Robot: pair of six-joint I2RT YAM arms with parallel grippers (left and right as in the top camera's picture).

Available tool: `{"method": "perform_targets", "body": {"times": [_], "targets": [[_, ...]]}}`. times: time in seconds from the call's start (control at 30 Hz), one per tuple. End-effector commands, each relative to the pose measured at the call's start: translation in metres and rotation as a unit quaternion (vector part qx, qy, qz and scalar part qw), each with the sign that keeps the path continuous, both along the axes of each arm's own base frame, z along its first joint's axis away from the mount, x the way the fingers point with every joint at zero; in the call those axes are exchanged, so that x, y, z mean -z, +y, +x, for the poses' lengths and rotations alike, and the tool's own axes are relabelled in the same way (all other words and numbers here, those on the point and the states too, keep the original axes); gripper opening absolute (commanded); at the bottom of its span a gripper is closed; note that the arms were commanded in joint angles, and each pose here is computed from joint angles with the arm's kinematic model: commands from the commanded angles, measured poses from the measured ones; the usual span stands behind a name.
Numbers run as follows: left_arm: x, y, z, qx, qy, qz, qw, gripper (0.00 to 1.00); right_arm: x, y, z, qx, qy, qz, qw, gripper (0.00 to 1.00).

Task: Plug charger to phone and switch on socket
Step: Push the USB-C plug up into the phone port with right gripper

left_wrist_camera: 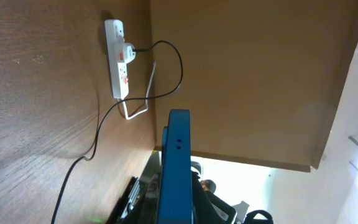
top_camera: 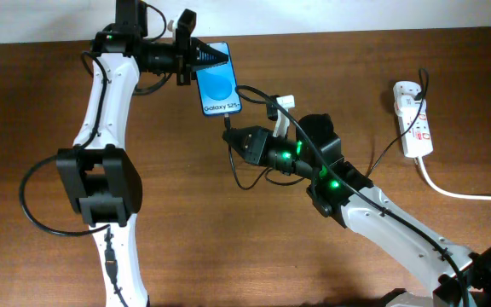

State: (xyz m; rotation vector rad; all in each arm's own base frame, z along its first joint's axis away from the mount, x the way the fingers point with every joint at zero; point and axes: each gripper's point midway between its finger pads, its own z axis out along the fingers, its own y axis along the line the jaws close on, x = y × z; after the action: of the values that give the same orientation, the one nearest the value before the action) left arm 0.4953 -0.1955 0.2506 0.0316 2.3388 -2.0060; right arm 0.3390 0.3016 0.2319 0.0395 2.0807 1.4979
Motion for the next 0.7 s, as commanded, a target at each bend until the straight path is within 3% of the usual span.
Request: {"method": "perform_targets", "body": {"times": [0.0, 0.67], "targets": [[-0.0077, -0.0032, -0.0028, 0.007, -0.006, -0.007, 1.0, 0.0, -0.0042, -0.0008, 0.0016, 0.002, -0.006, 0.0, 1.0, 0.04], [-0.0072, -0.0097, -0.0052, 0.012, -0.006, -0.006, 1.0, 0.0, -0.0046, -0.0004, 0.0008, 0.002, 0.001, 0.006, 1.0, 0.04]]}}
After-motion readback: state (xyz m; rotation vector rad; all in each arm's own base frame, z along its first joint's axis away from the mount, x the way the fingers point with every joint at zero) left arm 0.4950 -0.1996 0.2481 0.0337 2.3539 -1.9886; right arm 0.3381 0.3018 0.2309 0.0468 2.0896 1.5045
